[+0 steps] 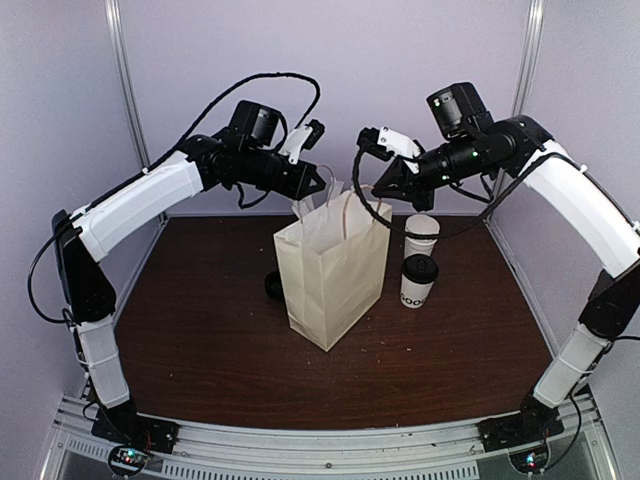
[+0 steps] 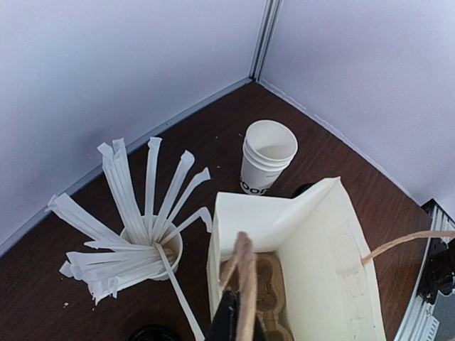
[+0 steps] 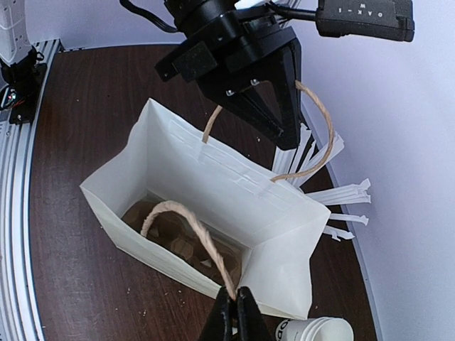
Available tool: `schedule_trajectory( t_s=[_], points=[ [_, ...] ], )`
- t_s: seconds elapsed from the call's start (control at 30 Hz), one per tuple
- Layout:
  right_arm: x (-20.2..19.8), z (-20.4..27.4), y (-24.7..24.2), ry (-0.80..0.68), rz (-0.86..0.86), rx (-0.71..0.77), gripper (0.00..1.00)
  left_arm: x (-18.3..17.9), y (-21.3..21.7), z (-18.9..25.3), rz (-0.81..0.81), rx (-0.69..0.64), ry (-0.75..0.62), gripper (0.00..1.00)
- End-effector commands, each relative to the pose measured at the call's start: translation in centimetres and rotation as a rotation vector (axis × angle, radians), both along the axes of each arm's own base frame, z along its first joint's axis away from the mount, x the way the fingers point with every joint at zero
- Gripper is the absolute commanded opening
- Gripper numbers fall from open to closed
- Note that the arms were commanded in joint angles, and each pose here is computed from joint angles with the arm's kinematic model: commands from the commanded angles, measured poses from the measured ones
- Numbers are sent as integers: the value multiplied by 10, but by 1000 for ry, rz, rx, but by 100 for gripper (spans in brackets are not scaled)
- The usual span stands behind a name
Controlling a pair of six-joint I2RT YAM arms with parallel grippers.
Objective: Pack the takeout coffee
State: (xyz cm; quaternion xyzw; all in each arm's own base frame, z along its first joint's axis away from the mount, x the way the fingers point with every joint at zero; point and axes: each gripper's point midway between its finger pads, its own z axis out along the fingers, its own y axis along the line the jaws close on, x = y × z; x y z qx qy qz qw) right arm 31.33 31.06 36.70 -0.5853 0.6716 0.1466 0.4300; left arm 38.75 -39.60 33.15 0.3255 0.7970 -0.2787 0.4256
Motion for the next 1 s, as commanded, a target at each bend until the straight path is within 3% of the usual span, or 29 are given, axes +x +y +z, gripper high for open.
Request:
schedule_trajectory(
  t_s=[0.0, 0.27, 0.5, 0.93, 0.97],
  points=[
    [-13, 45, 12, -35, 71, 131, 3, -8, 2, 58, -20, -79, -95, 0],
    [-62, 123, 19, -17, 224, 316, 3, -32, 18, 122, -47, -136, -168, 0],
    [-85, 153, 21, -23, 291, 388, 3, -58, 29, 179, -76, -231, -254, 0],
    [-97, 147, 30, 5, 339, 382, 4, -61, 32, 176, -82, -218, -249, 0],
    [-97, 145, 30, 10, 341, 377, 9, -61, 32, 173, -80, -211, -248, 0]
  ],
)
